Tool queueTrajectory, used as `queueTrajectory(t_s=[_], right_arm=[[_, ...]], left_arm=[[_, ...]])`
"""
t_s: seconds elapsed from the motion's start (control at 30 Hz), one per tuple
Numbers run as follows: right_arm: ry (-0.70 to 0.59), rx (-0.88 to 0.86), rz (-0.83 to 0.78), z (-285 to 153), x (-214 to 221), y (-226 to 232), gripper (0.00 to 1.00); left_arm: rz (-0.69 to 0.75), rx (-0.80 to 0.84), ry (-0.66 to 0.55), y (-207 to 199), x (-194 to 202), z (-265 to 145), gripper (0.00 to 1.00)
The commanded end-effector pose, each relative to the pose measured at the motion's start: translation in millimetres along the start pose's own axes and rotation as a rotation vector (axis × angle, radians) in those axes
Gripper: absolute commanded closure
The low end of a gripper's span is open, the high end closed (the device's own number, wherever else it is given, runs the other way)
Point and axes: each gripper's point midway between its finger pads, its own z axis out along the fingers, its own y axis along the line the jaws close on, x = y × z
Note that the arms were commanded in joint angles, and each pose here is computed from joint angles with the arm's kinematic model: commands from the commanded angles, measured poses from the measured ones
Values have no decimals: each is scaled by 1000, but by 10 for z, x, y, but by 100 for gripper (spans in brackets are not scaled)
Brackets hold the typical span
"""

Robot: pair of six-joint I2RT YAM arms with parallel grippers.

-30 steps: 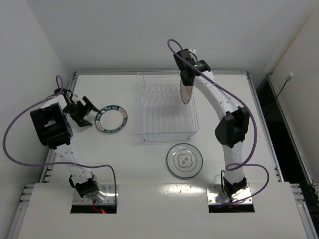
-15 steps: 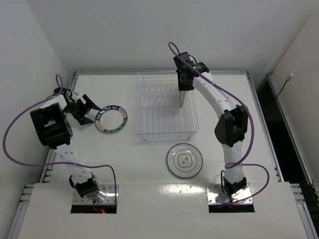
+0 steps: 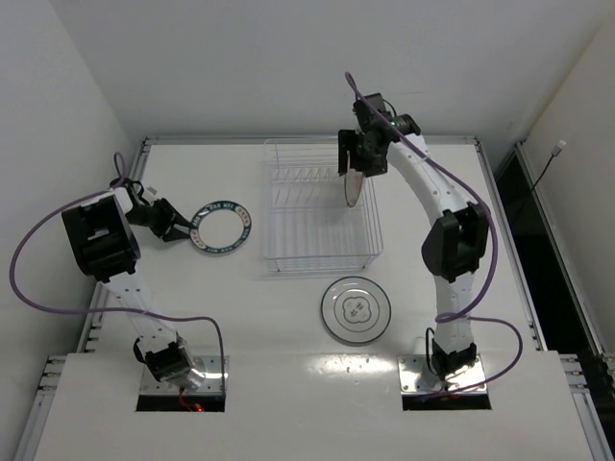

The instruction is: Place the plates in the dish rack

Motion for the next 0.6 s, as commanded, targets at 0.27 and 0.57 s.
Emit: queueTrajectory(t_s=[0.27, 0.57], right_arm=[[-336, -169, 67, -1391, -814, -123, 0], [-375, -484, 38, -1474, -695, 210, 0]], left_arm=[[21, 202, 16, -304, -76, 6, 100], [64, 452, -14, -889, -108, -357, 100]])
